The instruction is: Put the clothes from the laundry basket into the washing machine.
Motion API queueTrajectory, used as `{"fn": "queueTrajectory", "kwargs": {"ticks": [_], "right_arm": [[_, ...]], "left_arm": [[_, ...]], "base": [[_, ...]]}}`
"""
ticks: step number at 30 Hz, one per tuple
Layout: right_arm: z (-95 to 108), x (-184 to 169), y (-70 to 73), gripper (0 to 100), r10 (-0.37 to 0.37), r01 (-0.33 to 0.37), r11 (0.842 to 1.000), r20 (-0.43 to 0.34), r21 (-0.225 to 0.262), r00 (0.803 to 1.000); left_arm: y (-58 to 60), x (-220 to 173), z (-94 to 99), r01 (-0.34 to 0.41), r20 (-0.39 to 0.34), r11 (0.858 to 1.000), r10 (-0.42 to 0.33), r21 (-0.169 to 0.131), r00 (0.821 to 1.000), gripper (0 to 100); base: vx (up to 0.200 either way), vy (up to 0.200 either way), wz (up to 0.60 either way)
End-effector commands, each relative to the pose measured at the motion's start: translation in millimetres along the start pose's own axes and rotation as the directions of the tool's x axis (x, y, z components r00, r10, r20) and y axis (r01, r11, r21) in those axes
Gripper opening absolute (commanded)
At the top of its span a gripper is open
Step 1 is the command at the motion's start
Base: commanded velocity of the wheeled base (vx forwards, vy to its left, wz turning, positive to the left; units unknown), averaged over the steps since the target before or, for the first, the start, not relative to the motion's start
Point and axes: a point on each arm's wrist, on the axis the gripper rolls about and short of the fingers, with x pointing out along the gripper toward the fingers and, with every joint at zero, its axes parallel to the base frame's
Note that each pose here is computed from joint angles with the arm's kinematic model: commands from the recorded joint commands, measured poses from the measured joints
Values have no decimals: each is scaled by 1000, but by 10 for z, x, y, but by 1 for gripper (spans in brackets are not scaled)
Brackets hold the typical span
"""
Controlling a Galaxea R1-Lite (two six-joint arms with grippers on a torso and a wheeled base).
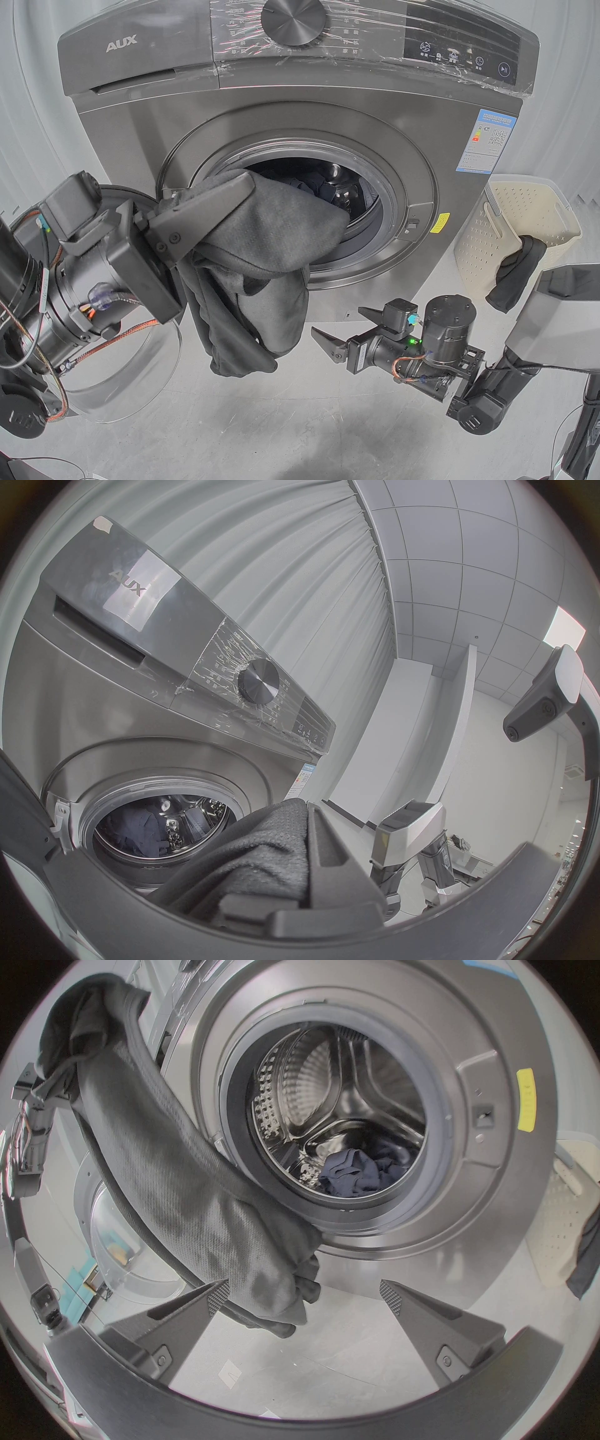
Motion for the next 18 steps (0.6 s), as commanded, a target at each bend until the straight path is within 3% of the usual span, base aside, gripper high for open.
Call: {"fn": "queueTrajectory", "kwargs": {"ticks": [1,8,13,18], "right_arm": [[-179,190,-83,100,-3,3,1000,-33,-1,999],[-255,283,-93,100,5,-5,1000,-17,-2,1000],[-310,228,-50,100,56,-56,998,-42,-1,998],[-354,249,108,100,109,-109,994,-30,-6,994]], "left_arm": [[15,4,-9,-3,-4,1000,3,0,1000,0],[15,17,-4,1,-1,1000,-1,0,1000,0],[27,22,-14,-4,-3,1000,4,-1,1000,0],[18,5,-5,-5,-2,1000,5,-2,1000,0]], "base": [[0,0,0],[0,0,0],[0,0,0],[0,0,0]]}}
